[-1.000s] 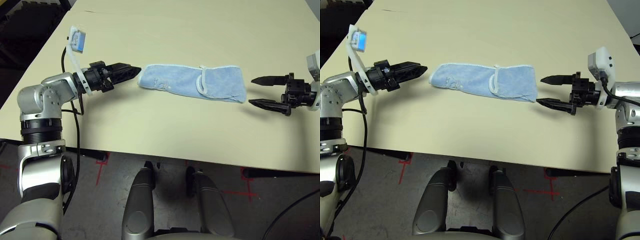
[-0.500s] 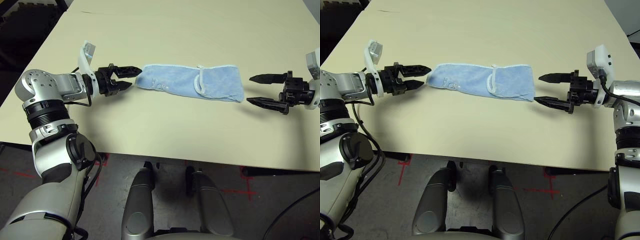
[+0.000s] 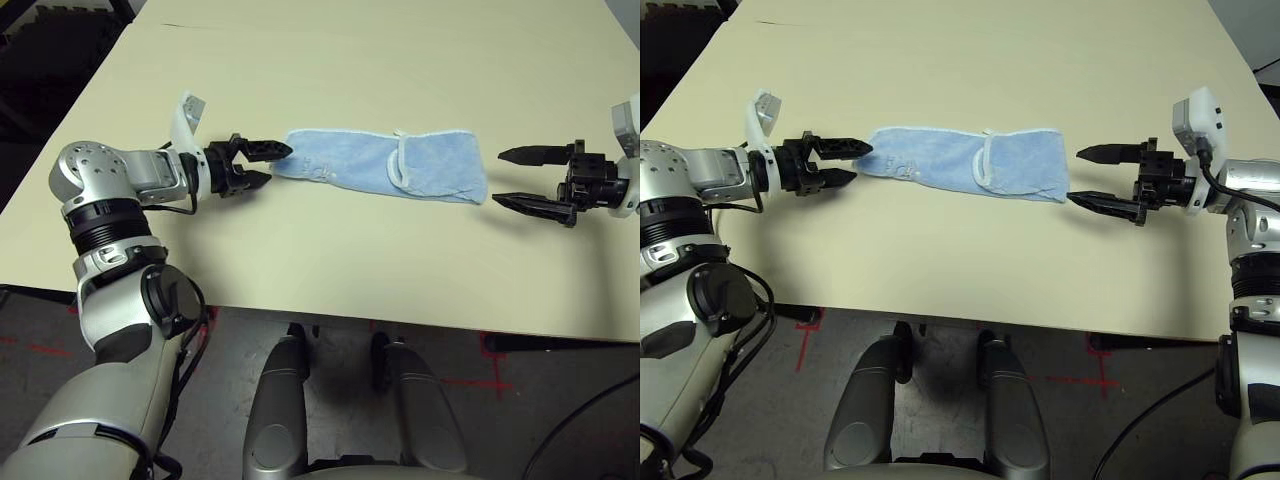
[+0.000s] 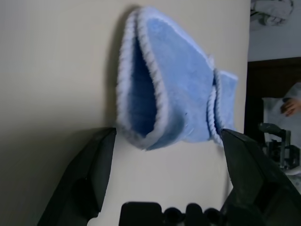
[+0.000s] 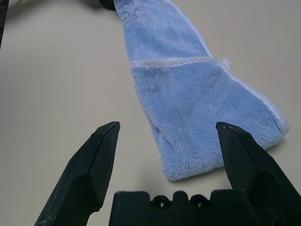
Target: Fold the towel and set it aside.
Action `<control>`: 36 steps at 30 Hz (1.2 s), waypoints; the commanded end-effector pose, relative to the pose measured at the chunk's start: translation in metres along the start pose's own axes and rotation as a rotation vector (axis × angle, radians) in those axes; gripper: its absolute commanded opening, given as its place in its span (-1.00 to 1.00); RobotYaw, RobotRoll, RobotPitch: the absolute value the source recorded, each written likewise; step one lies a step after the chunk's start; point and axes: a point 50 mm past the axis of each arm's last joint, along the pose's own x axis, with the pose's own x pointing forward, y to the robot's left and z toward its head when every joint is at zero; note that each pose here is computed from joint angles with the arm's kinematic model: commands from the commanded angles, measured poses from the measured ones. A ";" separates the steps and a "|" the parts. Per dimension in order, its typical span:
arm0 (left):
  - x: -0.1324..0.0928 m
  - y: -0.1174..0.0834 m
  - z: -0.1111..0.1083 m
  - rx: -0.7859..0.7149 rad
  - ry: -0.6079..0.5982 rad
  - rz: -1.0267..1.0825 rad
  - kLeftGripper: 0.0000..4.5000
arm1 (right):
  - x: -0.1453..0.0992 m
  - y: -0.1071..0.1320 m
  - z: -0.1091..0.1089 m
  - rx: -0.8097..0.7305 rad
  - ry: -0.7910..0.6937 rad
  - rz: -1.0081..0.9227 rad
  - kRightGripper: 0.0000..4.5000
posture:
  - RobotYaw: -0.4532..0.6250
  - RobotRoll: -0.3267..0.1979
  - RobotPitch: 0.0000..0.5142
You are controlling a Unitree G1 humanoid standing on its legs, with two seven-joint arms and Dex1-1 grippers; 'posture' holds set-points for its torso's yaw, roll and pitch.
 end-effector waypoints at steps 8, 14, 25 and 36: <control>0.006 0.005 0.004 -0.007 -0.048 0.050 0.58 | 0.000 0.003 -0.002 -0.003 0.007 0.005 1.00 | -0.13 0.25 0.08; -0.001 0.015 0.008 -0.004 -0.069 0.098 -0.46 | 0.002 0.004 -0.002 -0.004 0.005 0.009 1.00 | -0.12 0.25 0.07; -0.037 0.035 0.006 0.214 -0.037 0.232 -0.98 | 0.009 0.004 -0.005 0.013 -0.010 0.010 1.00 | -0.08 0.25 0.04; -0.066 0.017 0.026 0.519 0.072 0.210 -0.98 | 0.020 0.000 -0.009 0.034 -0.021 0.020 1.00 | -0.04 0.25 0.06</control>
